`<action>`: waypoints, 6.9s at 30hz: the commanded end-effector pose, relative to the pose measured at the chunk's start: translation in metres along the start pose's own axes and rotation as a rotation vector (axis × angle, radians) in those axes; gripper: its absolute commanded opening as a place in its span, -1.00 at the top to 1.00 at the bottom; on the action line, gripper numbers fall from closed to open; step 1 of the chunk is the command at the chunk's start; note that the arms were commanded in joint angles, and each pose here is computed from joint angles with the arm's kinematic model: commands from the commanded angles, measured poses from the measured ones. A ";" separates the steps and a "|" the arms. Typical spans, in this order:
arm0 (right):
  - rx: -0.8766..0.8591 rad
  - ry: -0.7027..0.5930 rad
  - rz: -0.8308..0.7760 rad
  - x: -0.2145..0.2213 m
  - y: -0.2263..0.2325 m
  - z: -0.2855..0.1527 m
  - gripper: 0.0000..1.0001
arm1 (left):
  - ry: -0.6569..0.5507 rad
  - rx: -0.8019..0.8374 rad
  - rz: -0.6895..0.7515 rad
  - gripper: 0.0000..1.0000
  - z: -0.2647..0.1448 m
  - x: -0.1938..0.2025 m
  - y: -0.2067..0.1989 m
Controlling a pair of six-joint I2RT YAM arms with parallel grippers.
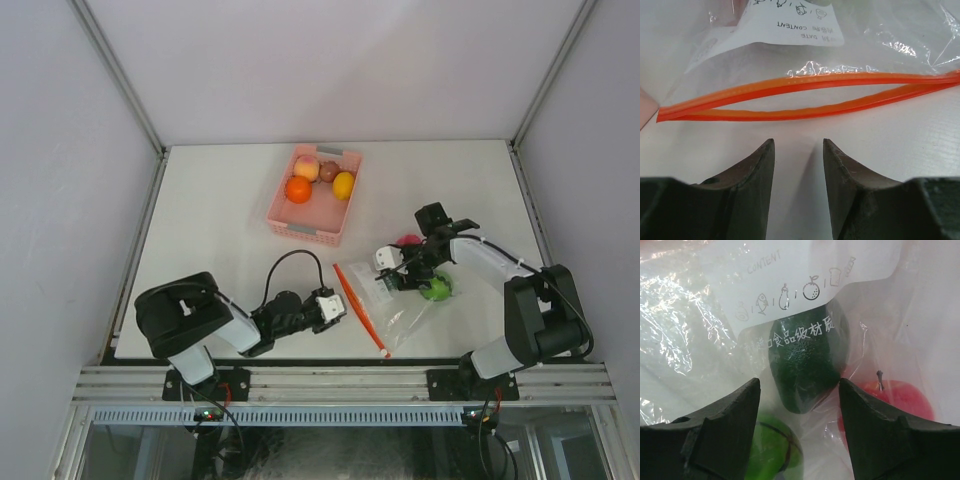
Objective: Open the zip-top bag and remove the fake food
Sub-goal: Pick up the fake fruit from the zipper food storage bag, then place the fake fruit in the bin.
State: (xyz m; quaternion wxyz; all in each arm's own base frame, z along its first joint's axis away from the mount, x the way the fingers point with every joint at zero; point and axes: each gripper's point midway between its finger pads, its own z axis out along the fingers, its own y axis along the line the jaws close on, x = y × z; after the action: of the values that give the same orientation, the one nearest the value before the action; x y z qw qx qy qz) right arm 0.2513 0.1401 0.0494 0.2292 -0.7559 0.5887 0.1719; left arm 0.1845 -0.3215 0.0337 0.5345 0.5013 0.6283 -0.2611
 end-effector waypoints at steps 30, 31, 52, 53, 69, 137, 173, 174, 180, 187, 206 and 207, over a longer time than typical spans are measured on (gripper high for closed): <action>-0.095 -0.092 -0.023 -0.041 -0.001 0.018 0.64 | -0.201 -0.088 -0.051 -0.53 0.053 -0.051 0.022; -0.097 -0.091 -0.016 -0.041 -0.002 0.019 0.64 | -0.201 -0.091 -0.048 -0.53 0.054 -0.051 0.022; -0.030 -0.198 0.194 -0.063 -0.027 0.019 0.35 | -0.203 -0.009 0.044 -0.53 0.067 -0.045 0.010; -0.027 -0.191 0.206 -0.063 -0.029 0.020 0.37 | -0.204 -0.011 0.045 -0.53 0.067 -0.045 0.010; -0.082 -0.245 0.182 -0.073 -0.019 0.007 0.58 | -0.188 -0.021 0.063 -0.66 0.066 -0.038 0.016; -0.136 -0.158 0.351 -0.064 -0.020 0.028 0.90 | -0.205 -0.044 -0.032 0.20 0.069 -0.046 0.018; 0.091 -0.144 0.411 -0.040 -0.050 -0.019 0.82 | 0.219 0.211 -0.759 0.70 -0.022 -0.028 -0.011; 0.094 -0.154 0.407 -0.041 -0.050 -0.021 0.82 | 0.232 0.214 -0.772 0.70 -0.025 -0.029 -0.012; 0.094 -0.210 0.376 -0.053 -0.047 -0.031 0.80 | 0.264 0.167 -0.862 0.72 -0.040 -0.035 -0.007; 0.045 -0.328 0.257 -0.081 -0.031 -0.045 0.77 | 0.196 0.044 -0.949 0.75 -0.054 -0.054 0.009; 0.010 -0.667 -0.100 -0.153 0.027 -0.088 -0.45 | -0.089 0.337 -1.155 0.80 -0.054 -0.152 0.006; 0.011 -0.670 -0.104 -0.153 0.028 -0.089 -0.59 | -0.086 0.348 -1.158 0.80 -0.051 -0.153 0.004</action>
State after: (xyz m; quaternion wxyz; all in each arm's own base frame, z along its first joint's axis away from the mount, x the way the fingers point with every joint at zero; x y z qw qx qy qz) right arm 0.1992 0.2038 0.1843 0.3917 -0.6809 0.4927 0.3743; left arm 0.1598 -0.3089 0.1514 0.2597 0.1249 0.7697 -0.5696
